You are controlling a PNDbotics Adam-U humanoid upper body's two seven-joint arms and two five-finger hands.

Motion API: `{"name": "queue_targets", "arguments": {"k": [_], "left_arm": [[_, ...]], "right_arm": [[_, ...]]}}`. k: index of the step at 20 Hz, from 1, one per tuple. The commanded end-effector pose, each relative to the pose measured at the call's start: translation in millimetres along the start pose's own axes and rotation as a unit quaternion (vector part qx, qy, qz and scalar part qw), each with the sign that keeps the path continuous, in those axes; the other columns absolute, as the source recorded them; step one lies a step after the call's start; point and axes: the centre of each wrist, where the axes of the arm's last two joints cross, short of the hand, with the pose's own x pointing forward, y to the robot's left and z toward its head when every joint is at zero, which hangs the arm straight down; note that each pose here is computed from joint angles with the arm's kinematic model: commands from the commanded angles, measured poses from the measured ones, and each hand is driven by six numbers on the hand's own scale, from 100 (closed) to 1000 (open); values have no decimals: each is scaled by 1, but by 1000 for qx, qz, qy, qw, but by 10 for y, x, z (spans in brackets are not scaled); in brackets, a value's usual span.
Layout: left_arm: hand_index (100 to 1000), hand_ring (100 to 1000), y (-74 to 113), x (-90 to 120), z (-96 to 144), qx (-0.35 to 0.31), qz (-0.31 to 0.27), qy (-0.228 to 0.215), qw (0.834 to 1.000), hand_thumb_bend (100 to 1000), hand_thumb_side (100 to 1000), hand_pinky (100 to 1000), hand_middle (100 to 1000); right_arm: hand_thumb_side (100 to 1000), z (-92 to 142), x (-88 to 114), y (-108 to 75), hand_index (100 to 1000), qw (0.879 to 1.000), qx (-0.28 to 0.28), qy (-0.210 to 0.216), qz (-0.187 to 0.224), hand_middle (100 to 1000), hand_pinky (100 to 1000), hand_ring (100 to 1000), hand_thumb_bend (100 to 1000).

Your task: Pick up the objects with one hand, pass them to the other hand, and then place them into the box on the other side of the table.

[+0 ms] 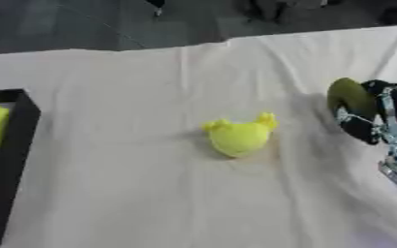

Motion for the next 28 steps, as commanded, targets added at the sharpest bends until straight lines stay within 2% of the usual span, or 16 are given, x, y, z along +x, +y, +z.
{"name": "queue_targets", "arguments": {"k": [1, 6, 10, 15, 23, 28], "left_arm": [[705, 888, 76, 68, -6, 4, -11, -12, 1000, 188, 934, 769, 733], [703, 890, 65, 37, 10, 5, -7, -6, 1000, 193, 934, 771, 732], [702, 891, 51, 30, 14, 2, -6, -6, 1000, 194, 930, 772, 732], [700, 891, 37, 41, 2, -3, -7, -8, 1000, 193, 924, 774, 732], [715, 891, -72, 98, -60, -29, -7, -19, 999, 178, 901, 773, 733], [757, 893, -168, 150, -122, -63, -24, -25, 997, 100, 838, 773, 739]], "right_arm": [[100, -14, 99, -47, 583, 980, -162, 83, 75, 428, 569, 471, 100], [100, 42, 88, 22, 570, 990, -138, 24, 17, 423, 535, 460, 100], [100, 51, 72, 23, 559, 990, -141, -7, 4, 414, 528, 452, 100], [100, 176, 12, 141, 528, 991, -118, -61, -6, 368, 530, 445, 100], [100, 486, -96, 387, 526, 987, -53, -153, -10, 369, 555, 455, 100], [100, 612, -96, 488, 527, 977, -15, -211, -37, 370, 555, 454, 100]]}}
